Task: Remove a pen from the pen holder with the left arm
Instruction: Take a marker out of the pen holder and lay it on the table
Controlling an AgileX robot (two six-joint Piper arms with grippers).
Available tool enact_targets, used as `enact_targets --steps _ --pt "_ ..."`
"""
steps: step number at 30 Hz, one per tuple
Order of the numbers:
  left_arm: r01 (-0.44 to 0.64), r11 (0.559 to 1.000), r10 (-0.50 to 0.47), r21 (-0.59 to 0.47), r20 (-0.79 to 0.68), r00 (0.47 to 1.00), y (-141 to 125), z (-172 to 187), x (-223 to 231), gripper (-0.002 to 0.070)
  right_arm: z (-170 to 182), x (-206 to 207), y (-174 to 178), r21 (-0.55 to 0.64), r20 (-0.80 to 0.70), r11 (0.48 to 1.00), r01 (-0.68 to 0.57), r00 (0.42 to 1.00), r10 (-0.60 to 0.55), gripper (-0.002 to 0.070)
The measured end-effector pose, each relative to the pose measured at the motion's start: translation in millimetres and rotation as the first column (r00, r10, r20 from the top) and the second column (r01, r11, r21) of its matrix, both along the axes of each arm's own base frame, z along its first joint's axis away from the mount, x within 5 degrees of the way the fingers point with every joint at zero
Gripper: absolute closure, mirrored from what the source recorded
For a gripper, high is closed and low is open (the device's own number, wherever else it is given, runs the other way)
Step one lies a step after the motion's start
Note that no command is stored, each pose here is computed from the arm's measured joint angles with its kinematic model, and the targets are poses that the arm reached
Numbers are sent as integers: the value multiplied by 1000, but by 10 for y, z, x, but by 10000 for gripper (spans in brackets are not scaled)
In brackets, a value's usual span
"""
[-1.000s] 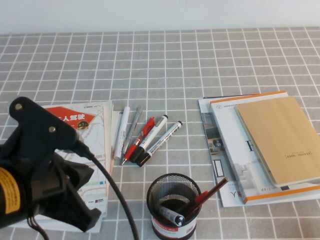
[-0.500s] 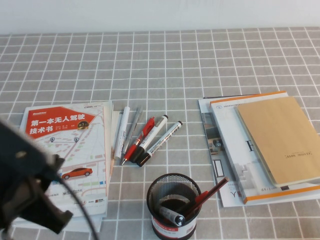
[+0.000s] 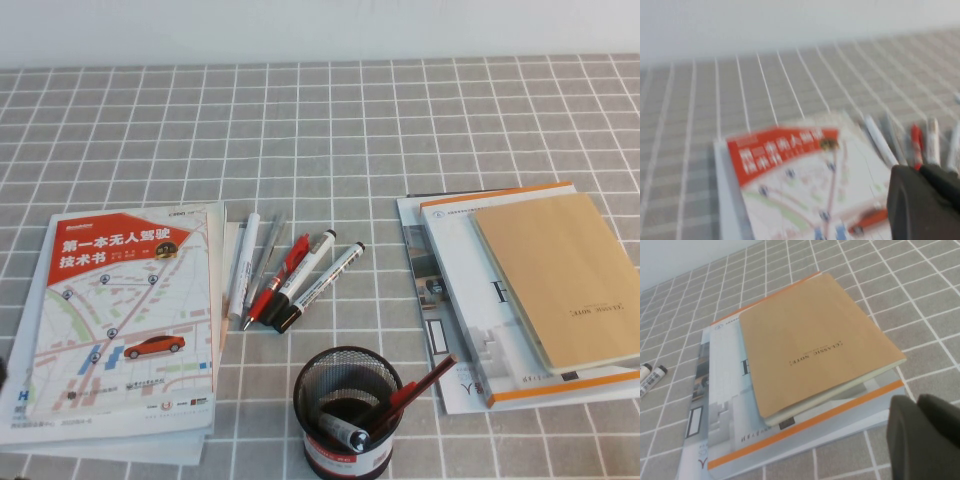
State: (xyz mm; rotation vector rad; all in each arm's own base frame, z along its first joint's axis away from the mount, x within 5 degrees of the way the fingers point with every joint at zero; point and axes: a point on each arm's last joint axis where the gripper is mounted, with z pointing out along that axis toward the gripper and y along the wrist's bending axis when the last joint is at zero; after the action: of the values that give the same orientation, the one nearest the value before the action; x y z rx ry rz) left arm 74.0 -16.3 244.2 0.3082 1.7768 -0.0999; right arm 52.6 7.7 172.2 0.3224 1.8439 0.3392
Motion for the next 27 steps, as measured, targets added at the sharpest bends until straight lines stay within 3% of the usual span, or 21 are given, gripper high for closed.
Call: enact_targets --steps 5,8,17,27 --pt "-53 999 52 -4 251 967 64 -120 -157 677 0 0 0 0 0 1000 0 1000 0 689" --pt "-101 994 107 -36 318 942 96 -185 -208 677 0 0 0 0 0 1000 0 1000 0 689" --pt "-308 947 321 -89 238 917 210 -430 -174 677 0 0 0 0 0 1000 0 1000 0 689" --pt "-344 935 347 -84 23 938 218 -623 -193 677 0 0 0 0 0 1000 0 1000 0 689"
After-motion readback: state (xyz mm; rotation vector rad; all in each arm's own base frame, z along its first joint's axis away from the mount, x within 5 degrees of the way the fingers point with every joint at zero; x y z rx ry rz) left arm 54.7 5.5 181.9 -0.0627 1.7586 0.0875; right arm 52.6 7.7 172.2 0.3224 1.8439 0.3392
